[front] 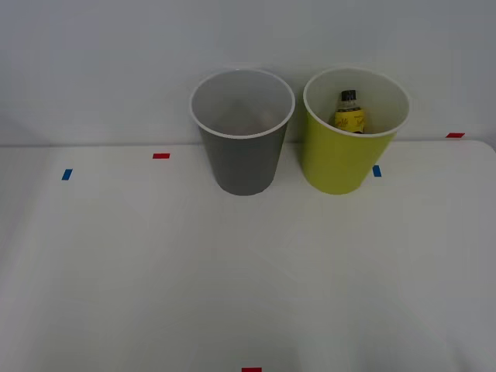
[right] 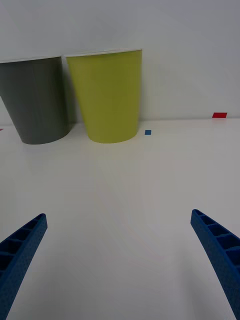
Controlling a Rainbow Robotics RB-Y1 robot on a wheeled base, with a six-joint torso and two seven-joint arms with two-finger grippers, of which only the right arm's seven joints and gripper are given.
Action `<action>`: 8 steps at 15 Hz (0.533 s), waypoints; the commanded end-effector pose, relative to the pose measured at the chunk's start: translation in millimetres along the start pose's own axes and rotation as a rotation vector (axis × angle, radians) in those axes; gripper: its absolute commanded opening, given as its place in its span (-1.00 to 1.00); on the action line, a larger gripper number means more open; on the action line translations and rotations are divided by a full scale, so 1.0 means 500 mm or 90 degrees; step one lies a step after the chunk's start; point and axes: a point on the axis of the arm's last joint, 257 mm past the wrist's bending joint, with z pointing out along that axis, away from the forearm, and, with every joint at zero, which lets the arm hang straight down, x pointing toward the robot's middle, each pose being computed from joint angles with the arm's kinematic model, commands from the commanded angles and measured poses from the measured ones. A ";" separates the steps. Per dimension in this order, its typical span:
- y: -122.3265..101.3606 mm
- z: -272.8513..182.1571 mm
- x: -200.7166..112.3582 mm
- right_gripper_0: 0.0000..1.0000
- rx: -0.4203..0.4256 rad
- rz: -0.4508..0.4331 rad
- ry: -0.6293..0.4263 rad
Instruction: Put cans in the gray bin, plastic bottles in the light green bin
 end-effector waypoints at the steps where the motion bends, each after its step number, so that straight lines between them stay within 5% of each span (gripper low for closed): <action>1: 0.000 0.000 0.000 1.00 0.000 0.000 0.000; 8: 0.000 0.000 0.000 1.00 0.000 0.000 0.000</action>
